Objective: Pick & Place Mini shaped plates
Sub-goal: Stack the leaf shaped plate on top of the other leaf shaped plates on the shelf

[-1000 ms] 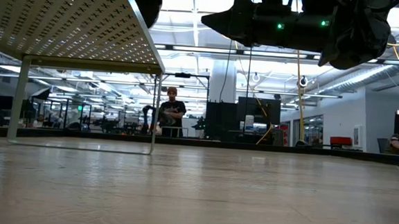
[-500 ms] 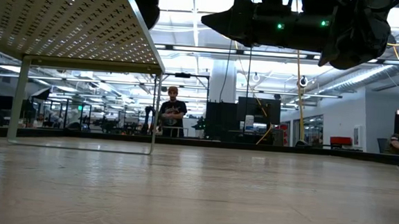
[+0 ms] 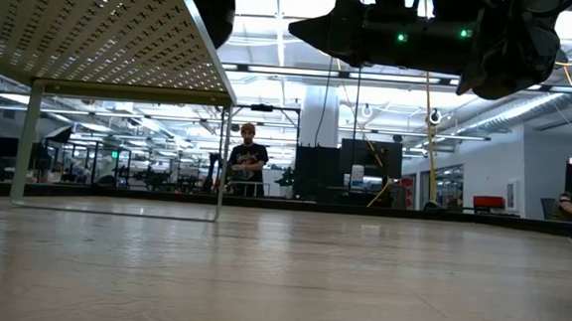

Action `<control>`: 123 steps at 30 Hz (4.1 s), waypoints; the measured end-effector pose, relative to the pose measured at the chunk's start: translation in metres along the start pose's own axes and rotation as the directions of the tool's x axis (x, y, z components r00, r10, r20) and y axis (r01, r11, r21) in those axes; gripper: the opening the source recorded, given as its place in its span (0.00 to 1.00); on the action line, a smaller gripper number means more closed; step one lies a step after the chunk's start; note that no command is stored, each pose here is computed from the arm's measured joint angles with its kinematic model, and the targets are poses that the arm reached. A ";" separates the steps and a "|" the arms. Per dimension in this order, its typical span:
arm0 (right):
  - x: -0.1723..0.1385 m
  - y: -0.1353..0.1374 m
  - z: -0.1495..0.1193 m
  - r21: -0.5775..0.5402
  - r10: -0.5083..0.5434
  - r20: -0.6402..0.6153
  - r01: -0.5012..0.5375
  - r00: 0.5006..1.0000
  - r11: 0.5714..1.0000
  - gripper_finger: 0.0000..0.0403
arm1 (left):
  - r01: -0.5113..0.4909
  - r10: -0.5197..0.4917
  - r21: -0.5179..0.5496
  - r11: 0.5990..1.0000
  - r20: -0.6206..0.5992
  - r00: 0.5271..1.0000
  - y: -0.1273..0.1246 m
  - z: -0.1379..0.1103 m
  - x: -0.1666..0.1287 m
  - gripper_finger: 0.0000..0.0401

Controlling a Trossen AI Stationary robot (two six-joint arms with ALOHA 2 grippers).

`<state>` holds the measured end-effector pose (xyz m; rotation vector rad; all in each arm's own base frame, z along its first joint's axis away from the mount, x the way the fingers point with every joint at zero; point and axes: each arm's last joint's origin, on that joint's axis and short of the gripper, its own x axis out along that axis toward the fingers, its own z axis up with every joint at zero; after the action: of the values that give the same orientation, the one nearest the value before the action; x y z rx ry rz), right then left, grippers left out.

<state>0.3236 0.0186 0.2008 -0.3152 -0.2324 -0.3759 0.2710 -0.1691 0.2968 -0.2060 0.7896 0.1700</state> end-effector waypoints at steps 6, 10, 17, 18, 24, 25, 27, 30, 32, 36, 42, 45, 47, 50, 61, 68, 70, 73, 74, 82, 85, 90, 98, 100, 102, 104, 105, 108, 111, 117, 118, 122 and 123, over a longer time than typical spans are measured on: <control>0.000 0.000 0.000 0.000 0.000 0.000 0.000 1.000 1.000 0.42 | 0.007 -0.007 -0.007 1.000 0.007 1.000 -0.001 0.001 0.000 0.21; 0.000 0.000 0.000 0.000 0.000 0.000 0.000 1.000 1.000 0.42 | -0.013 0.014 -0.006 1.000 0.022 1.000 0.000 0.001 0.000 0.27; 0.000 0.000 0.000 0.000 0.000 0.000 0.000 1.000 1.000 0.42 | -0.050 0.049 0.031 0.998 0.044 0.998 0.004 0.005 0.002 0.36; 0.000 0.000 0.000 0.000 0.000 0.000 0.000 1.000 1.000 0.42 | -0.053 0.051 0.038 0.998 0.044 0.998 0.005 0.005 0.002 0.36; 0.000 0.000 0.000 0.000 0.000 0.000 0.000 1.000 1.000 0.42 | -0.043 0.036 0.182 0.982 0.038 0.999 0.006 0.007 0.004 0.37; 0.000 0.000 0.000 0.000 0.000 0.000 0.000 1.000 1.000 0.42 | -0.037 0.029 0.234 0.972 0.037 0.999 0.005 0.007 0.003 0.37; 0.000 0.000 0.000 0.000 0.000 0.000 0.000 1.000 1.000 0.42 | -0.035 0.024 0.318 0.947 0.040 0.999 0.002 0.004 0.002 0.37; 0.000 0.000 0.000 0.000 0.000 0.000 0.000 1.000 1.000 0.42 | -0.050 0.041 0.415 0.908 0.032 0.999 0.004 -0.004 0.007 0.37; 0.000 0.000 0.000 0.000 0.000 0.000 0.000 1.000 1.000 0.42 | -0.070 0.064 0.448 0.891 0.029 0.998 0.006 -0.009 0.011 0.37; 0.000 0.000 0.000 0.000 0.000 0.000 0.000 1.000 1.000 0.42 | -0.146 0.122 0.445 0.884 0.081 0.989 0.009 -0.012 0.016 0.37; 0.000 0.000 0.000 0.000 0.000 0.000 0.000 1.000 1.000 0.42 | -0.177 0.126 0.396 0.901 0.151 0.980 0.007 -0.006 0.016 0.37; 0.000 0.000 0.000 0.000 0.000 0.000 0.000 1.000 1.000 0.42 | -0.172 0.121 0.360 0.917 0.159 0.980 0.006 -0.006 0.016 0.37; 0.000 0.000 0.000 0.000 0.000 0.000 0.000 1.000 1.000 0.42 | -0.173 0.127 0.339 0.925 0.155 0.980 0.008 -0.005 0.017 0.37; 0.000 0.000 0.000 0.000 0.000 0.000 0.000 1.000 1.000 0.42 | -0.185 0.142 0.335 0.924 0.148 0.979 0.011 -0.004 0.019 0.37; 0.000 0.000 0.000 0.000 0.000 0.000 0.000 1.000 1.000 0.42 | -0.481 0.373 0.496 0.723 0.306 0.876 0.022 0.003 0.018 0.37; 0.000 0.000 0.000 -0.001 0.001 -0.002 -0.001 1.000 1.000 0.42 | -0.565 0.506 0.541 0.623 0.271 0.819 0.043 0.003 0.022 0.37; 0.000 0.000 0.000 -0.002 0.002 -0.003 -0.002 1.000 1.000 0.42 | -0.568 0.542 0.532 0.628 0.225 0.810 0.052 0.001 0.023 0.37; 0.000 0.000 0.000 -0.001 0.002 -0.003 -0.002 1.000 1.000 0.42 | -0.558 0.566 0.485 0.673 0.149 0.811 0.063 -0.001 0.025 0.37; 0.000 0.000 0.000 -0.002 0.002 -0.003 -0.002 1.000 1.000 0.42 | -0.549 0.564 0.468 0.693 0.123 0.817 0.066 -0.001 0.025 0.37; 0.000 0.000 0.000 -0.002 0.002 -0.003 -0.002 1.000 1.000 0.42 | -0.387 0.446 0.426 0.818 -0.045 0.894 0.067 -0.004 0.029 0.37; 0.000 0.000 0.000 -0.002 0.002 -0.003 -0.002 1.000 1.000 0.42 | -0.358 0.420 0.417 0.836 -0.065 0.905 0.064 -0.006 0.028 0.37; 0.000 0.000 0.000 -0.002 0.001 -0.003 -0.001 1.000 1.000 0.42 | -0.325 0.387 0.425 0.845 -0.065 0.920 0.059 -0.008 0.021 0.37; 0.000 0.000 0.000 0.013 0.002 -0.003 -0.002 1.000 1.000 0.42 | -0.298 0.339 0.417 0.859 -0.026 0.940 0.054 -0.008 0.004 0.37; 0.000 0.000 0.000 0.013 0.002 -0.004 -0.002 1.000 1.000 0.42 | -0.297 0.317 0.391 0.871 0.014 0.948 0.052 -0.003 0.000 0.37; 0.000 0.000 0.000 0.013 0.002 -0.004 -0.002 1.000 1.000 0.42 | -0.288 0.298 0.389 0.875 0.035 0.954 0.050 -0.003 -0.003 0.37; 0.000 0.000 -0.001 0.013 0.002 -0.005 -0.002 1.000 1.000 0.42 | -0.271 0.268 0.371 0.888 0.060 0.961 0.047 0.000 -0.005 0.37; 0.000 0.000 -0.001 0.012 0.003 -0.006 -0.003 1.000 1.000 0.42 | -0.260 0.247 0.363 0.895 0.083 0.965 0.045 0.002 -0.007 0.37; 0.000 0.000 -0.001 0.021 0.003 -0.007 -0.003 1.000 1.000 0.42 | -0.208 0.173 0.368 0.906 0.127 0.977 0.040 0.005 -0.017 0.37; 0.000 0.001 -0.002 0.047 0.007 -0.017 -0.006 1.000 0.999 0.42 | -0.153 0.084 0.378 0.913 0.193 0.978 0.035 0.010 -0.035 0.37; -0.001 0.002 -0.001 0.081 0.017 -0.019 -0.016 1.000 0.997 0.42 | -0.141 0.027 0.394 0.908 0.281 0.959 0.038 -0.004 -0.068 0.37; -0.002 0.003 0.002 0.095 0.027 -0.024 -0.025 0.999 0.995 0.42 | -0.150 0.029 0.389 0.909 0.299 0.954 0.042 -0.009 -0.071 0.37; -0.007 0.018 0.027 0.173 0.193 -0.126 -0.170 0.973 0.970 0.43 | -0.164 0.036 0.345 0.924 0.348 0.937 0.066 -0.043 -0.071 0.37; -0.010 0.024 0.033 0.189 0.246 -0.195 -0.209 0.950 0.959 0.43 | -0.143 0.014 0.332 0.932 0.361 0.932 0.072 -0.050 -0.069 0.37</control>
<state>0.3189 0.0544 0.2224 -0.1322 -0.0114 -0.1575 0.1722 -0.1171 0.3031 0.1977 0.4562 0.1338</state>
